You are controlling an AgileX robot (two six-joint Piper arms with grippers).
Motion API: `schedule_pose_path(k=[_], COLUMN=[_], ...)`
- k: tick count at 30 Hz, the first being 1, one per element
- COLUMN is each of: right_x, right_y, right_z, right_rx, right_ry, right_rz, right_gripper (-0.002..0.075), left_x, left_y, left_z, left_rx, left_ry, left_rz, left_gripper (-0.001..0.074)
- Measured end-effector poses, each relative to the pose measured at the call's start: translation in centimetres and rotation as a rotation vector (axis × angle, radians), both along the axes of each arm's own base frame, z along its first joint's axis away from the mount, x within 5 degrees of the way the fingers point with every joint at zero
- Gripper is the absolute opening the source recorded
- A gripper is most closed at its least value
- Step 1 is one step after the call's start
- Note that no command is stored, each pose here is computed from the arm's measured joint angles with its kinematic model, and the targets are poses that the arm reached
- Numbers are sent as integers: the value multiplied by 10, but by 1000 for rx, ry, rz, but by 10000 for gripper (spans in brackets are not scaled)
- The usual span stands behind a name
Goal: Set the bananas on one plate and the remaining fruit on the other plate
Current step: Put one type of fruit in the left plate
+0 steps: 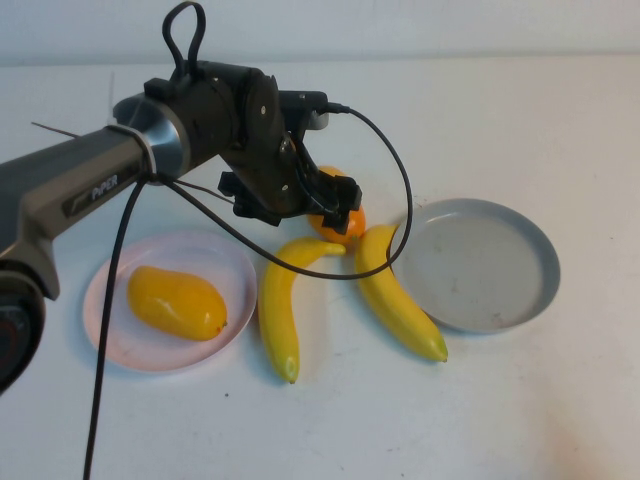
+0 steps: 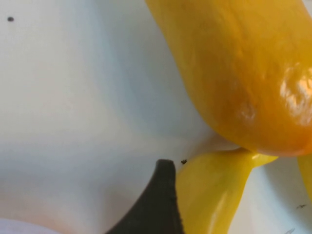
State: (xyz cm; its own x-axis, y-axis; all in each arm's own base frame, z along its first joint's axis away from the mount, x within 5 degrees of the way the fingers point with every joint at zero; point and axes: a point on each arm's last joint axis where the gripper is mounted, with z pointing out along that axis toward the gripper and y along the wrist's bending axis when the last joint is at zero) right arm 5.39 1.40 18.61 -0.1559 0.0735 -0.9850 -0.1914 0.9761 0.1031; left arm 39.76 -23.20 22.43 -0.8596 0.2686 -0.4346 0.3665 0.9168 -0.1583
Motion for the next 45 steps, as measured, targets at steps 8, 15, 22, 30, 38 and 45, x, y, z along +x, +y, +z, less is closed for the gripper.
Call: schedule_pose_path(k=[8, 15, 22, 30, 38, 45], right_x=[-2, -3, -3, -3, -3, -3], right_y=[-2, -2, -2, -2, -2, -2], right_z=[-10, -14, -14, -14, -14, -14], right_rx=[-86, -89, -89, -89, -89, -89], right_ry=[103, 139, 140, 142, 142, 142], right_rz=[-29, -21, -20, -20, -20, -20], right_gripper=[-17, -17, -17, -17, -17, -17], left_x=[0, 0, 1, 6, 10, 14], left_y=[0, 0, -5, -9, -10, -11], left_z=[0, 0, 3, 7, 9, 12], left_rx=[2, 1, -85, -157, -189, -214], left_ry=[-1, 1, -4, -45, -83, -132], left_rz=[-2, 1, 38, 91, 115, 125], left_gripper=[669, 669, 669, 669, 669, 669])
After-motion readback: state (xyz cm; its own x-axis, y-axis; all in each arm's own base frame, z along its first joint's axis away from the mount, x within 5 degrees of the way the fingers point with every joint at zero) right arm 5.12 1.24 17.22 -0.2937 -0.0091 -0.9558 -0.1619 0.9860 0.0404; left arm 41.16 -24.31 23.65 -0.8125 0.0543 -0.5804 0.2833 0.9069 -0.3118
